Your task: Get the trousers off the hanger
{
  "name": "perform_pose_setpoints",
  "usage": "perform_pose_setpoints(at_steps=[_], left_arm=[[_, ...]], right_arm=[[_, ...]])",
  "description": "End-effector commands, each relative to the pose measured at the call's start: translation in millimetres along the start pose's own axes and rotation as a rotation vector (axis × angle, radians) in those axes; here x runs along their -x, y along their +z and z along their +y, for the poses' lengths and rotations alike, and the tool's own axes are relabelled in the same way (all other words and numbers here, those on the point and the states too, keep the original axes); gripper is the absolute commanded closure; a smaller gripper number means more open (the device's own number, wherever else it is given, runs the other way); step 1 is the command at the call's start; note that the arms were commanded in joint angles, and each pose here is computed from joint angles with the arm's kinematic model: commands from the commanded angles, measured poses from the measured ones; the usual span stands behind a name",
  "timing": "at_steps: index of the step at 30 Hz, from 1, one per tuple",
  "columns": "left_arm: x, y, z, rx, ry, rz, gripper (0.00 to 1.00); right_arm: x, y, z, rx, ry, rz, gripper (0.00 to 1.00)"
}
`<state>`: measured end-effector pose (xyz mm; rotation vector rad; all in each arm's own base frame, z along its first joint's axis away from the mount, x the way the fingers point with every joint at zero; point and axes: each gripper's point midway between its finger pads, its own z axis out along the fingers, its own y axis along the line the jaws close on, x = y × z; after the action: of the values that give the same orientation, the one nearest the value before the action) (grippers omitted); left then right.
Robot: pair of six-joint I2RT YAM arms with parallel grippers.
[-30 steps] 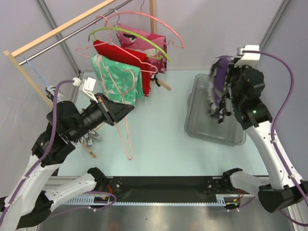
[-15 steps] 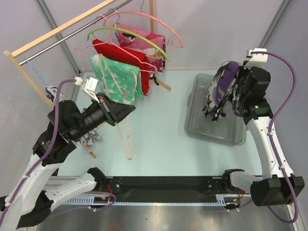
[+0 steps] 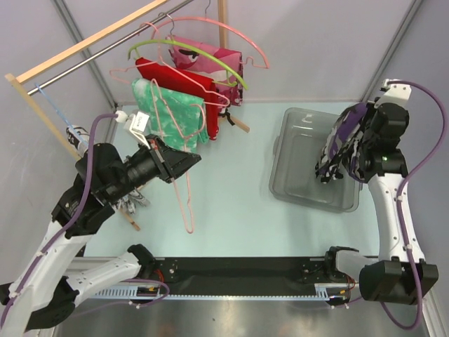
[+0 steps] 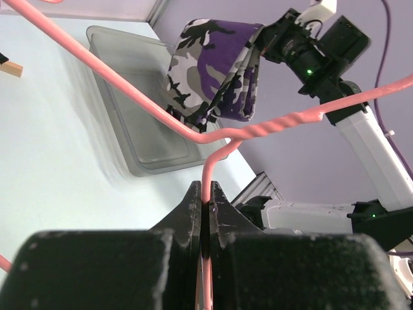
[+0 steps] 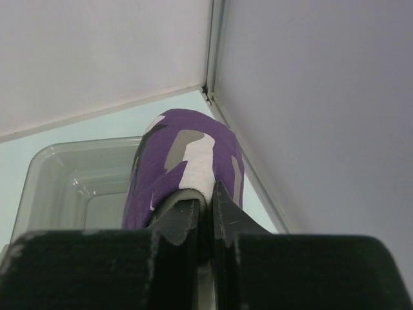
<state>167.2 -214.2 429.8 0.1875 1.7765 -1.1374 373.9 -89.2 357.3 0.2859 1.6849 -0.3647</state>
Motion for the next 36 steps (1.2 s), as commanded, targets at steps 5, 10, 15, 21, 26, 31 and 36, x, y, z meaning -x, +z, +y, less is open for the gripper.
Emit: perform_pose_setpoints(at_steps=[5, 10, 15, 21, 26, 31, 36], left_arm=[[6.3, -1.2, -10.1, -0.052, 0.022, -0.025, 1.00], [8.1, -6.6, -10.8, -0.046, 0.020, -0.030, 1.00], [8.1, -7.8, -7.6, -0.027, 0.012, -0.032, 0.99], [6.2, -8.1, -6.6, -0.023, -0.004, -0.030, 1.00], [6.9, -7.6, -5.3, -0.014, -0.020, -0.035, 1.00], [9.9, -8.1, -0.8, 0.013, -0.048, -0.059, 1.00], [14.2, -12.9, 3.4, 0.036, -0.067, -0.096, 1.00]], right_arm=[[52.6, -11.3, 27.0, 0.077, 0.035, -0.226, 1.00], [-20.4, 24.7, 83.6, 0.073, -0.099, -0.052, 1.00], [-58.7, 24.8, 145.3, 0.154, -0.155, 0.024, 1.00], [-93.2, 25.8, 194.1, 0.237, -0.135, 0.118, 0.96], [-110.0, 15.6, 215.3, 0.278, -0.135, 0.268, 0.68], [-102.4, -5.5, 194.1, 0.188, -0.166, 0.402, 0.30], [-80.7, -54.2, 174.4, 0.189, -0.200, 0.434, 0.15]])
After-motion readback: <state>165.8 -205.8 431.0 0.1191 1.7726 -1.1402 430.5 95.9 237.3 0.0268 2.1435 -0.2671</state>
